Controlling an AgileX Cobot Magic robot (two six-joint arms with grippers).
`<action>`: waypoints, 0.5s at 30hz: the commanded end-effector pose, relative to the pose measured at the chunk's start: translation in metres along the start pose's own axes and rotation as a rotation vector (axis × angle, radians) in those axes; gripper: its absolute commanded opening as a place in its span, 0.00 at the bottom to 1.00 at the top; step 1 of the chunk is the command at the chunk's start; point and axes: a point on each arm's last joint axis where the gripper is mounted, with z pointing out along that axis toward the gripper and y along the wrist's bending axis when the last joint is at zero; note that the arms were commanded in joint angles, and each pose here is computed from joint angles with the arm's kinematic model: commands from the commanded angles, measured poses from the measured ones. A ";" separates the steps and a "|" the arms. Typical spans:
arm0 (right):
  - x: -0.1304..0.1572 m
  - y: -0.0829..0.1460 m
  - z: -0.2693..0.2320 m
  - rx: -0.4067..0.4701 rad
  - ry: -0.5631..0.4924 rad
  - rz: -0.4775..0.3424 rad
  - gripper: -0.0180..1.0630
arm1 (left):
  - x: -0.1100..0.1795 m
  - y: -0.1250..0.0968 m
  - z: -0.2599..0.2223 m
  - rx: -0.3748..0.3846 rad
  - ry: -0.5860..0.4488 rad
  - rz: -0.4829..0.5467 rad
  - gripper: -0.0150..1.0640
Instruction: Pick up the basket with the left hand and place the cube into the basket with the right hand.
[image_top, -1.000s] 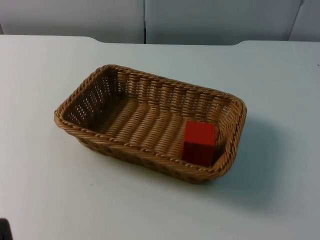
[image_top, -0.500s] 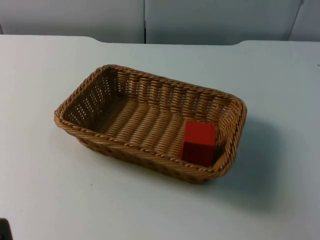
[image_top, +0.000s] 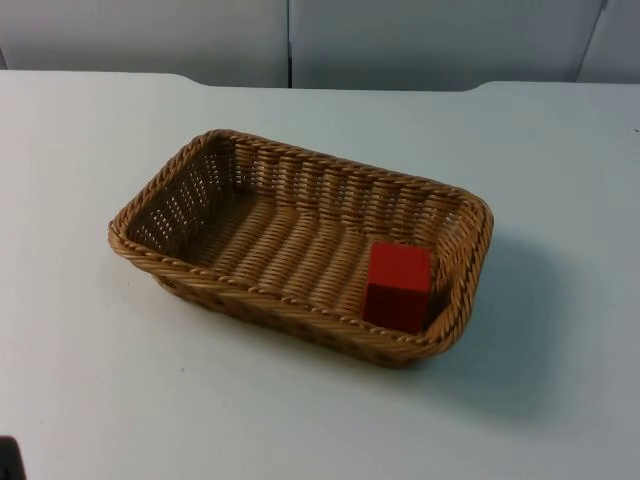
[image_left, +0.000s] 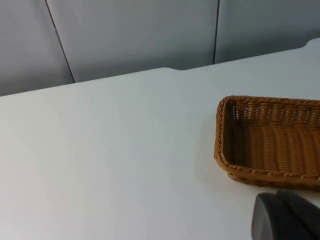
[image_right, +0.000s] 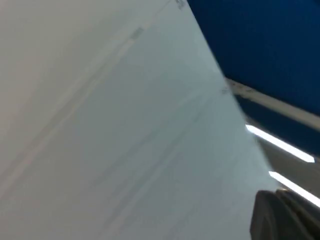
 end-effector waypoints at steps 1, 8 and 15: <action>0.020 0.017 -0.025 -0.110 0.021 0.149 0.01 | 0.023 -0.003 0.000 0.019 0.012 -0.001 0.01; 0.040 0.079 -0.055 -0.596 0.165 0.502 0.01 | 0.059 -0.003 -0.025 -0.073 -0.084 0.056 0.01; 0.037 0.122 -0.066 -0.952 0.204 0.598 0.01 | 0.064 0.001 -0.024 -0.117 -0.023 0.043 0.01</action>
